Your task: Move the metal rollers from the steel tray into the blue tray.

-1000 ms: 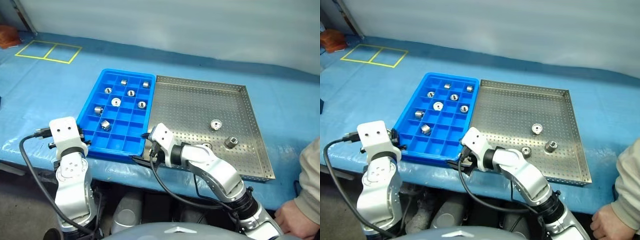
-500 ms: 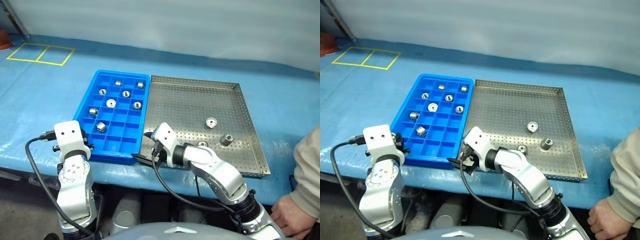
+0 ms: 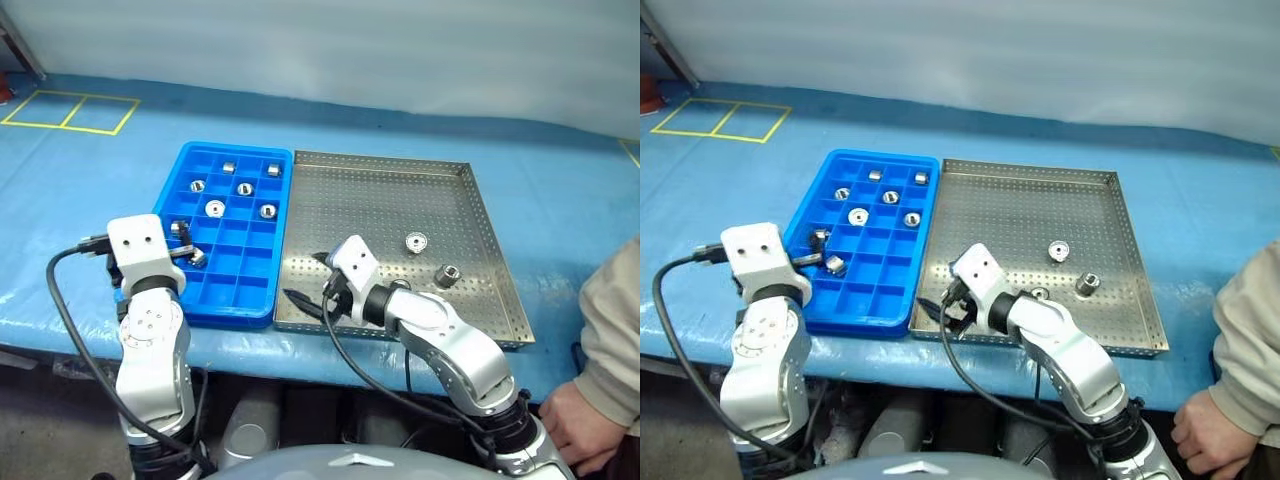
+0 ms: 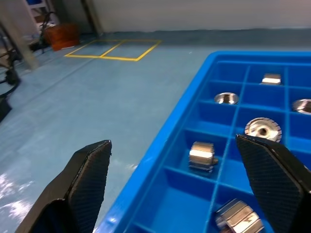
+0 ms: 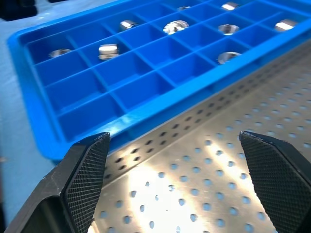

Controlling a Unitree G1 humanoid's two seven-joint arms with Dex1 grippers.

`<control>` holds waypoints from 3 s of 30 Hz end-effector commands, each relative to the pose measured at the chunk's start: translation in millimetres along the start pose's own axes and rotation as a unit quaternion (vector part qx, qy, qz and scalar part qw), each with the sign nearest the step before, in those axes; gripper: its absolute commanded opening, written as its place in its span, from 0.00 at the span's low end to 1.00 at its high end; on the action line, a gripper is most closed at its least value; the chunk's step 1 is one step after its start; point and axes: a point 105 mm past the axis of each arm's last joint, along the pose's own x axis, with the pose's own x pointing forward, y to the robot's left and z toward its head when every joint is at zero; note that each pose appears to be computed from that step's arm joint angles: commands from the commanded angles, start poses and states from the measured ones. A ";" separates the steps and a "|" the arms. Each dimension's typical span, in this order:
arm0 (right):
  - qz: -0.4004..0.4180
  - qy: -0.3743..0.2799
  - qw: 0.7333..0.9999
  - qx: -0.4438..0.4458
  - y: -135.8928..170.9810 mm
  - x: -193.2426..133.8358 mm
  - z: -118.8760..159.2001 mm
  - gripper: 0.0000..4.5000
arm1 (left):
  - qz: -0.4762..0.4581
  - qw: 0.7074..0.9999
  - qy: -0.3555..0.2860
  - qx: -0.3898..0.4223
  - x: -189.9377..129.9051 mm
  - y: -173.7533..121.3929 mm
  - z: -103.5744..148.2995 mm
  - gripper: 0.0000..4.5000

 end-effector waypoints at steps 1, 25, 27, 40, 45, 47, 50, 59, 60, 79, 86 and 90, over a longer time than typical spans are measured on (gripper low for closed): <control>-0.133 -0.005 0.991 0.015 -40.7 -3.6 5.4 1.00 | -0.143 0.988 -0.059 -0.017 -4.2 -48.0 20.6 0.99; -0.406 0.039 0.900 0.155 -153.3 14.5 -34.7 1.00 | -0.504 0.863 -0.017 -0.039 -83.0 -165.2 -9.6 0.99; -0.403 0.045 0.901 0.157 -151.6 15.8 -39.4 1.00 | -0.507 0.861 -0.023 -0.026 -85.0 -164.4 -10.5 0.99; -0.380 0.064 0.908 0.166 -122.0 13.1 -35.3 0.43 | -0.479 0.877 -0.023 -0.023 -76.4 -155.8 -11.3 1.00; -0.364 0.043 0.918 0.149 -113.8 14.5 -16.1 0.42 | -0.472 0.881 -0.025 -0.020 -72.3 -153.8 -10.7 1.00; -0.359 0.031 0.923 0.134 -113.4 16.5 -5.9 0.42 | -0.464 0.885 -0.029 -0.021 -69.3 -152.4 -8.7 1.00; -0.313 0.003 0.944 0.105 -104.5 28.6 18.6 0.42 | -0.412 0.909 -0.048 -0.029 -57.1 -142.5 -2.0 1.00; -0.168 -0.021 0.986 0.011 -63.1 71.2 58.0 0.42 | -0.239 0.967 -0.082 -0.028 -33.3 -91.4 7.9 1.00; -0.161 -0.021 0.987 0.006 -60.7 75.1 59.7 0.42 | -0.228 0.970 -0.083 -0.025 -33.1 -86.6 8.3 1.00; -0.034 -0.012 0.999 -0.017 -14.0 128.8 60.9 0.42 | -0.051 0.996 -0.072 -0.006 -51.4 -15.1 -1.1 1.00; -0.038 0.002 0.999 0.002 -18.5 129.6 49.3 0.42 | -0.061 0.996 -0.071 -0.015 -52.3 -17.4 -1.6 1.00; -0.034 0.018 0.999 0.011 -19.4 128.5 37.2 0.57 | -0.070 0.995 -0.070 -0.016 -52.5 -20.2 -1.8 1.00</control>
